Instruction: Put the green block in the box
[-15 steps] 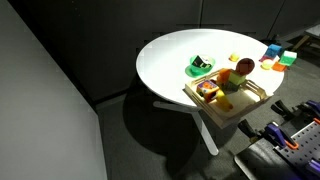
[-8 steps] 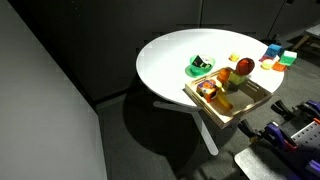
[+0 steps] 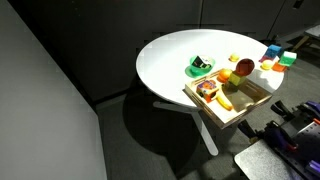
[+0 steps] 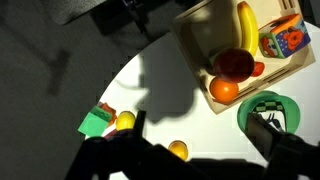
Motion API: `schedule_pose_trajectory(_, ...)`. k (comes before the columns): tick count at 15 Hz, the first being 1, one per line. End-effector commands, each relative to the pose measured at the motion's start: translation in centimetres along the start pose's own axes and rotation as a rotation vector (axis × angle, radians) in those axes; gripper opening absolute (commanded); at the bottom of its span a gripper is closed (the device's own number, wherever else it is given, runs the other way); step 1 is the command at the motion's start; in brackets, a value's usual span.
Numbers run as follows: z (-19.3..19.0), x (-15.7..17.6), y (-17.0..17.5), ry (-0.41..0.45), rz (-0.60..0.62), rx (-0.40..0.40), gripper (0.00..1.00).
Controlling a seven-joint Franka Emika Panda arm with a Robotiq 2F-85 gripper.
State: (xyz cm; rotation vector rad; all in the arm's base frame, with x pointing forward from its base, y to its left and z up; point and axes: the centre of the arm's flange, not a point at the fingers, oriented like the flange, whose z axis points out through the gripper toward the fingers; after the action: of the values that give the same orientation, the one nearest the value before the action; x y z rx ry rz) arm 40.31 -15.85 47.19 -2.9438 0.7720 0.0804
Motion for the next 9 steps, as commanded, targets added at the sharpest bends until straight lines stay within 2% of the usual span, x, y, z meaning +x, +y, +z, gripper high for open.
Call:
schedule_pose_trajectory(1, 0.1, 1.7, 2.4, 0.039, -0.036, -0.006, 1.00)
schedule_pose_trajectory(7, -0.2, 3.6, 5.5, 0.108, -0.161, -0.081, 1.00)
schedule_pose_trajectory(9, -0.4, 3.9, 5.9, 0.119, -0.177, -0.075, 1.00)
